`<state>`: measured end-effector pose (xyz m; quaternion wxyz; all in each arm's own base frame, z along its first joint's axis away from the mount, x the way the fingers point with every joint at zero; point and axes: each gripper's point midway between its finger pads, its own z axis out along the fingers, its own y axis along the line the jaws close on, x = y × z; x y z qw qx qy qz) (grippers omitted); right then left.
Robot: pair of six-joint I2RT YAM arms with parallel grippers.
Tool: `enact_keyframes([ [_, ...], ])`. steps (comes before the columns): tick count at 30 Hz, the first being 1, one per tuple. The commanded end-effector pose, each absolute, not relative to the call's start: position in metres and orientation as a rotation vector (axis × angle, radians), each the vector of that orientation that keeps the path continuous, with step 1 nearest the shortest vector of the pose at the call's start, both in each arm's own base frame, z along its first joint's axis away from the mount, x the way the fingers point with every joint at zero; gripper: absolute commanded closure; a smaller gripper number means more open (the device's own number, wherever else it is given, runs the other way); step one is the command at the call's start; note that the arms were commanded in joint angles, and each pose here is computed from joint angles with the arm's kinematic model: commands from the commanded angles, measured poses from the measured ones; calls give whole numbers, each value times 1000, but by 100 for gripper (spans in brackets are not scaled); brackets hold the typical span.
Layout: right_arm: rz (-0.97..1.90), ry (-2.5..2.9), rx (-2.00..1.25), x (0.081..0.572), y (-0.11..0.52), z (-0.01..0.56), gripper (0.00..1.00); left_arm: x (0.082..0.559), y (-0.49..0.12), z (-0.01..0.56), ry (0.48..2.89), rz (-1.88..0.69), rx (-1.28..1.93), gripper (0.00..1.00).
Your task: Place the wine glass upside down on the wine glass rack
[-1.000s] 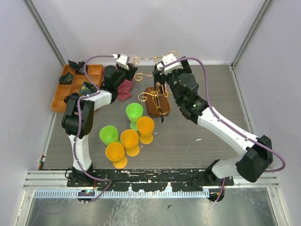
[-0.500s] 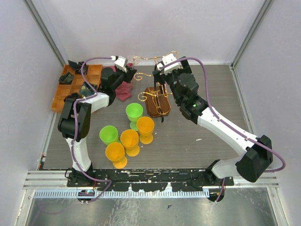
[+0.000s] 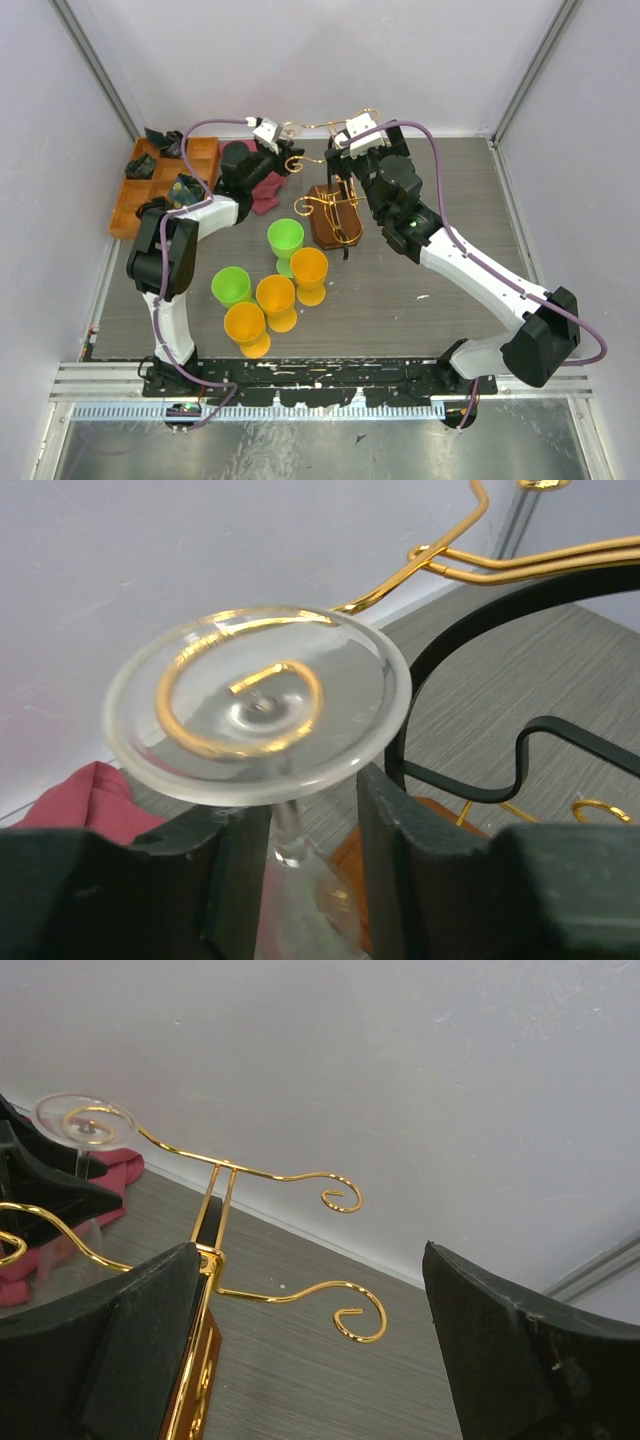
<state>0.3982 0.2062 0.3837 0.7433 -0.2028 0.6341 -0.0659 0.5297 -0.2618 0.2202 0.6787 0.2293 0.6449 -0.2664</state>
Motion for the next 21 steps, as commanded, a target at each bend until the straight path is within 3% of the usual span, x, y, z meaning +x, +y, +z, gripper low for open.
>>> enact_keyframes([
  [1, -124, 1349, -359, 393, 199, 412, 1, 530, -262, 235, 1389, -567, 525, 49],
  [9, -106, 1363, -344, 391, 197, 416, 0, 517, -248, 218, 1446, -508, 523, 37],
  [21, -42, 1307, -310, 369, 186, 482, 0, 498, -192, 220, 1586, -389, 426, 35],
])
